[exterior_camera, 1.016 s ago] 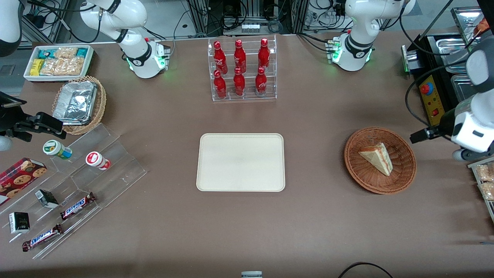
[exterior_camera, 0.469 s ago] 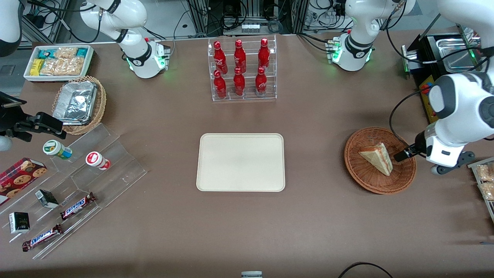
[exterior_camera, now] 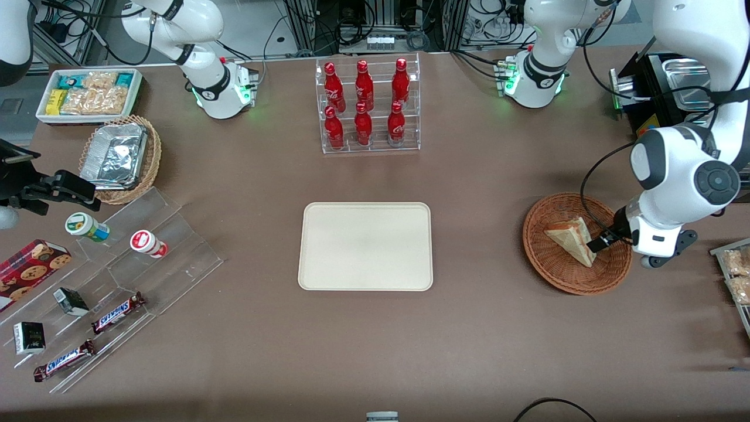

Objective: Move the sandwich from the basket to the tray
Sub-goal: 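Lower the open left gripper over the sandwich in the basket, then close the left gripper on the sandwich and lift it, then carry the held sandwich with the left gripper over the cream tray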

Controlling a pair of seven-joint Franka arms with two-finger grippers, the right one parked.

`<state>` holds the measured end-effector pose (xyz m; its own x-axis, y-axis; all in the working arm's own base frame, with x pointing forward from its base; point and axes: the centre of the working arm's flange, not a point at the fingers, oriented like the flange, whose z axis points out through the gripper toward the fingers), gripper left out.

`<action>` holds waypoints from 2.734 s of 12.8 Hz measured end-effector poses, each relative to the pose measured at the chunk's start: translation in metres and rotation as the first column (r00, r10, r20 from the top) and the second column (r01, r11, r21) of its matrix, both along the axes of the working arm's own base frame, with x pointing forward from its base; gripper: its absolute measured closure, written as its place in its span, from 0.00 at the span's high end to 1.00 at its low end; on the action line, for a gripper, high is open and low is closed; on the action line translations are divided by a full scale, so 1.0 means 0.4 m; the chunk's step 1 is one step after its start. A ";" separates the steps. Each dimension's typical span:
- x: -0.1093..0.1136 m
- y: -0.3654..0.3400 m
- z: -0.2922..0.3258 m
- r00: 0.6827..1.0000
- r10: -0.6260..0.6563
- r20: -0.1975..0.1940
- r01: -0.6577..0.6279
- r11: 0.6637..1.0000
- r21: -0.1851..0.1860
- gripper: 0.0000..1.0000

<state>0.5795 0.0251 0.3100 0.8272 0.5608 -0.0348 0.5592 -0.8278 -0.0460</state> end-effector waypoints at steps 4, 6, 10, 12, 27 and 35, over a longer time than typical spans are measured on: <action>0.002 -0.010 -0.085 0.999 0.050 -0.016 -0.050 0.999 0.005 1.00; -0.007 -0.010 -0.141 0.997 0.079 -0.010 -0.079 0.997 0.008 1.00; -0.027 -0.013 -0.225 0.993 0.115 -0.041 -0.115 0.993 0.014 1.00; -0.029 -0.018 -0.243 0.992 0.116 -0.049 -0.115 0.993 0.014 0.93; 0.105 -0.161 0.078 0.978 -0.190 -0.081 0.189 0.982 -0.019 0.44; 0.105 -0.711 0.024 0.896 -0.442 -0.043 0.437 0.895 -0.093 0.36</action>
<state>0.6215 -0.2592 0.3196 0.9834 0.1336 -0.1228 0.1355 -0.9908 0.0071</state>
